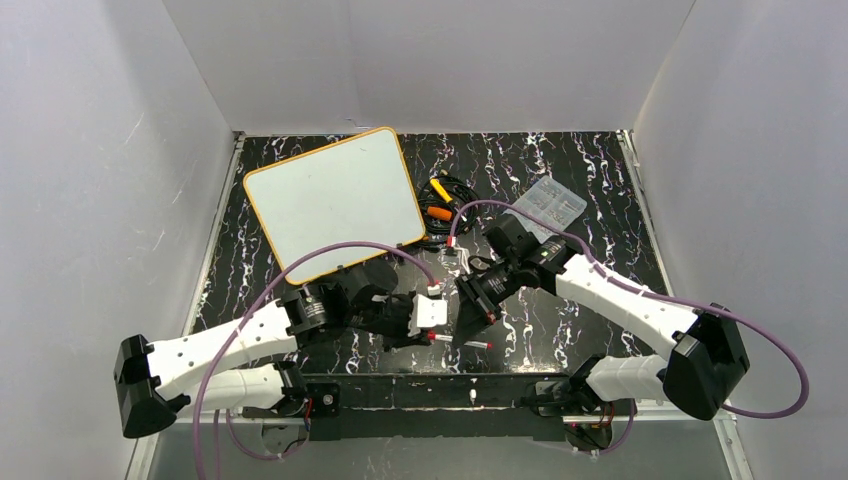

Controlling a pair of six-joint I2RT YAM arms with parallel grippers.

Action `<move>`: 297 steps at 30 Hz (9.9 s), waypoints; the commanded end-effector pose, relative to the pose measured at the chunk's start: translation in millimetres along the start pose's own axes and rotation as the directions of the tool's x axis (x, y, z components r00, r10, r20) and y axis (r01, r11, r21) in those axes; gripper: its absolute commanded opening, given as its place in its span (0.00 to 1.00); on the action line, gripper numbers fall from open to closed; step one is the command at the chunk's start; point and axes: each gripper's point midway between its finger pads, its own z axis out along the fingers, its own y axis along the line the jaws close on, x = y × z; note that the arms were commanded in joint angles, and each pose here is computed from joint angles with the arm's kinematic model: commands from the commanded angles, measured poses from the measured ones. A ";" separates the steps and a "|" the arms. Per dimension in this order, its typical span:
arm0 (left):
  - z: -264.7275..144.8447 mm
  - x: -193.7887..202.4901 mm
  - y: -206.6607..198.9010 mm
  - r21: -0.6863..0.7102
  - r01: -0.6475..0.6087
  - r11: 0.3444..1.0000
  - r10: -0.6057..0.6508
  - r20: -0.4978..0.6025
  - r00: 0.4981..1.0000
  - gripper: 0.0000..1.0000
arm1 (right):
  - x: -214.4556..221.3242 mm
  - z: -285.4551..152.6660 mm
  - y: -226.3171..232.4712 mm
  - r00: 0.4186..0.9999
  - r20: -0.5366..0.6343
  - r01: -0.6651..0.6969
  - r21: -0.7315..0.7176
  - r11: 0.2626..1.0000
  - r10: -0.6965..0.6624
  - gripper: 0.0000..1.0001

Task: Write a sentence on the whiteboard
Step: Open the whiteboard marker at the center of the board, then place the pen cap at the center of the board, then adjust the whiteboard marker, then move the whiteboard stand to the center of the board.

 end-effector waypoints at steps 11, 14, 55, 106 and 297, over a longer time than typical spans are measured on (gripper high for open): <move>-22.2 5.9 14.1 -0.109 0.191 0.976 -0.186 0.054 0.981 0.00 | -74.7 -58.5 -17.0 0.879 0.447 0.026 0.305 0.952 -0.167 0.80; -28.5 2.1 13.1 -0.062 0.223 0.973 -0.217 0.090 0.972 0.00 | -75.9 -62.9 -21.3 0.827 0.533 0.009 0.306 0.952 -0.179 0.84; -26.1 -23.2 51.5 -0.014 0.457 0.889 -0.444 0.211 0.871 0.00 | -105.3 -55.2 26.9 0.638 0.755 0.207 0.024 0.978 -0.153 0.34; 52.7 71.1 109.9 -0.430 0.738 0.520 -0.737 0.209 0.642 0.24 | -115.4 -196.9 -21.9 0.296 0.825 -0.044 0.515 0.856 -0.481 0.01; -100.6 251.7 168.6 -0.785 0.525 -0.329 -0.649 0.592 0.479 0.00 | -146.1 -76.6 -72.2 0.655 0.628 -0.146 0.651 0.745 -0.420 0.01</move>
